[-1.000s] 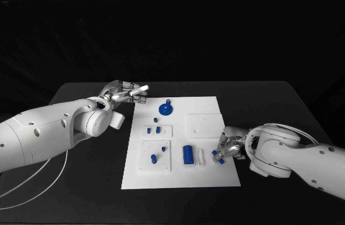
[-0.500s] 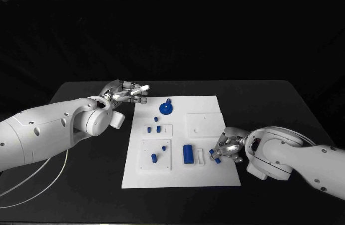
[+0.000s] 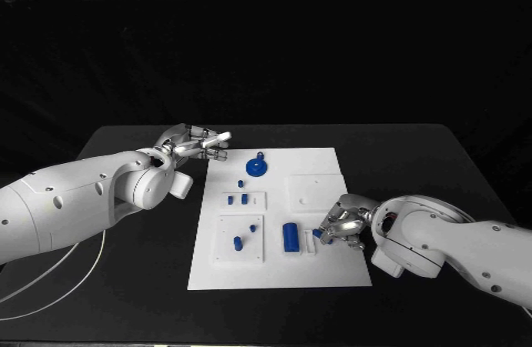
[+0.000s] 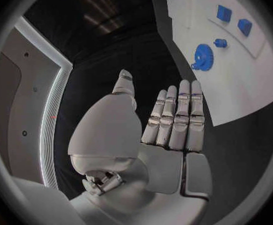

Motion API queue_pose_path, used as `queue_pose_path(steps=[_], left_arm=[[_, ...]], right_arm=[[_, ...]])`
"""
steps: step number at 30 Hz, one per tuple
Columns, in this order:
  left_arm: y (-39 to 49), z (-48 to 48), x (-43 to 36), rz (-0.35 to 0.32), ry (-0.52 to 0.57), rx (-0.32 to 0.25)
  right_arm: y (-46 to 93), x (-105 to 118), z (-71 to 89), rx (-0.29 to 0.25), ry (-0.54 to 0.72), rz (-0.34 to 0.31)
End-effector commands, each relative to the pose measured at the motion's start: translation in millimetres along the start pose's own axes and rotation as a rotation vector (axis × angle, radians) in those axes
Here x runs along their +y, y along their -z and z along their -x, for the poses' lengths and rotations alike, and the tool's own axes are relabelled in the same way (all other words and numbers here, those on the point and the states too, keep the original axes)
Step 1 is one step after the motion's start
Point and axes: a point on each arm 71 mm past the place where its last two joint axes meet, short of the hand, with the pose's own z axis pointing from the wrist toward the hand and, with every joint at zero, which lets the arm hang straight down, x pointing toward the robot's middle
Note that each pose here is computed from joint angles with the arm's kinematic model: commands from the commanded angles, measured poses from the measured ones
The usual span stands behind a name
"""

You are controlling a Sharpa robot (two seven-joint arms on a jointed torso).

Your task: Assemble the parts on the task board

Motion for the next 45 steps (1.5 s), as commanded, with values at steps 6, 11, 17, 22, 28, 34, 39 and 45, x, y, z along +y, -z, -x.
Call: queue_pose_path(steps=[6, 11, 17, 22, 28, 34, 39, 45], left_arm=[[-0.1, -2.9, -0.4, 0.004, 0.002, 0.024], [0.1, -3.0, -0.2, 0.007, 0.000, 0.025], [0.2, -3.2, 0.0, 0.010, -0.002, 0.027], [0.5, -2.5, 0.3, 0.013, -0.003, 0.027], [0.8, -2.3, 0.6, 0.016, -0.004, 0.029], [0.8, -2.0, 0.9, 0.019, -0.006, 0.030], [0.8, -2.0, 1.1, 0.022, -0.007, 0.031], [0.7, -2.1, 1.3, 0.024, -0.008, 0.033]], right_arm=[[-3.5, -0.9, -8.3, 0.060, 0.000, -0.031], [-4.6, -0.7, -10.0, 0.079, 0.014, -0.045], [-5.1, -0.5, -10.5, 0.080, 0.052, -0.059], [-4.6, 0.5, -11.4, 0.085, 0.076, -0.060], [-3.4, 1.8, -13.2, 0.099, 0.098, -0.057], [-2.5, 2.6, -14.8, 0.113, 0.114, -0.057], [-2.3, 2.4, -15.1, 0.117, 0.123, -0.060], [-2.3, 2.5, -15.8, 0.125, 0.131, -0.062]])
